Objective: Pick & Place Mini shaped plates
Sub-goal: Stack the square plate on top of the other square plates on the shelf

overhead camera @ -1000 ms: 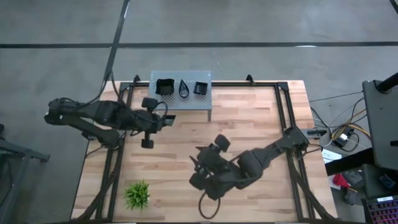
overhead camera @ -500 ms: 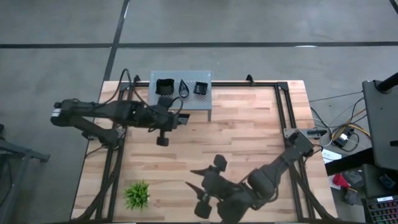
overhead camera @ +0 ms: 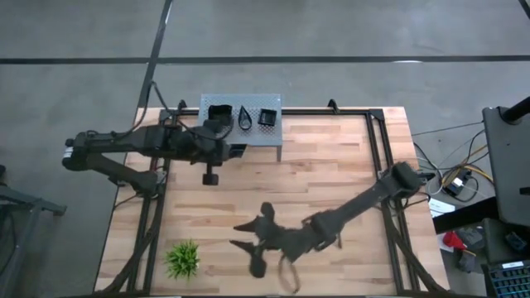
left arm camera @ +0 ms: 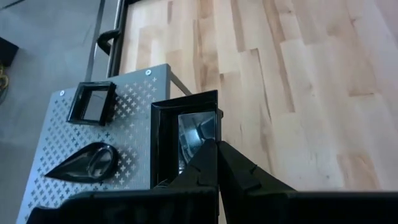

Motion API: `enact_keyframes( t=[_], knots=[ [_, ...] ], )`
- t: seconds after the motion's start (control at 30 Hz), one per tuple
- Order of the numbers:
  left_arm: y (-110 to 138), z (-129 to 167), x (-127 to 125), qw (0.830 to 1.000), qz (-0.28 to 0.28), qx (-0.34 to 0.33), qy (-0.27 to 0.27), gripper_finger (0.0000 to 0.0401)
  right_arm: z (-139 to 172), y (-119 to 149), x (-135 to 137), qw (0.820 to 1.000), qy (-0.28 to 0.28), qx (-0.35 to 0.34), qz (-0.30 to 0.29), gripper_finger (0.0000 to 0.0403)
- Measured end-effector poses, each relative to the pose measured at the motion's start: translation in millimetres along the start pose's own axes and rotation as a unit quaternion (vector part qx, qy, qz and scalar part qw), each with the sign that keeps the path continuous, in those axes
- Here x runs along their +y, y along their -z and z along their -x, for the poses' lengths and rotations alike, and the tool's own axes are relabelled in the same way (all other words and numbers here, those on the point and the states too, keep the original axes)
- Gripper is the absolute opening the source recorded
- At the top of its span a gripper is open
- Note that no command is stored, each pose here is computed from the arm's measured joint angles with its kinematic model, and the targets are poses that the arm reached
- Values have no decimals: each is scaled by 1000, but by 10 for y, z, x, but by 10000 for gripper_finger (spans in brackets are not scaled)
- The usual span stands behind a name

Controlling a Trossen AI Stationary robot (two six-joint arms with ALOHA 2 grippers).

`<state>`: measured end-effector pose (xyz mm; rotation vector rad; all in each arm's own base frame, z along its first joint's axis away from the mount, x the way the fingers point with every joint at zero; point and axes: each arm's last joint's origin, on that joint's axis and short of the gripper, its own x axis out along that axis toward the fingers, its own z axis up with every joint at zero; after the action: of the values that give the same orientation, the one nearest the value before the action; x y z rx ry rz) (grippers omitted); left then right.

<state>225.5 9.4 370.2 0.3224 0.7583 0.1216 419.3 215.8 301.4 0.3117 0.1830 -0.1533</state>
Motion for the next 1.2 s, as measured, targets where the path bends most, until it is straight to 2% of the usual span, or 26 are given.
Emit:
enact_keyframes(
  t=[0.13, 0.23, 0.37, 0.5, 0.63, 0.7, 0.83, 1.03, 1.2],
  knots=[
    [31, 106, 9, 1000, 13, -9, 7, 0, 176, 62, -338, 996, -67, -38, -37, 177],
    [22, 114, 14, 1000, 16, -15, 5, 0, 314, 150, -595, 996, -70, -40, -37, 181],
    [-47, -8, 0, 1000, 2, -24, 16, 0, 576, 104, -825, 996, -64, -42, -44, 184],
    [-125, -224, 10, 999, -25, -19, -12, 0, 783, 193, -998, 997, -57, -26, -34, 185],
    [-242, -436, 78, 994, -50, -30, -91, 0, 976, 191, -1129, 997, -59, -32, -36, 185],
    [-286, -551, 124, 992, -61, -34, -110, 0, 1042, 227, -1191, 997, -57, -27, -34, 185],
    [-307, -753, 278, 990, -55, -29, -128, 0, 1156, 240, -1273, 997, -57, -27, -35, 185],
    [-239, -1051, 581, 987, -36, 19, -154, 0, 1262, 223, -1337, 997, -59, -31, -37, 185],
    [-239, -1216, 737, 984, -62, 42, -163, 0, 1313, 208, -1364, 998, -55, -23, -33, 185]
  ],
)
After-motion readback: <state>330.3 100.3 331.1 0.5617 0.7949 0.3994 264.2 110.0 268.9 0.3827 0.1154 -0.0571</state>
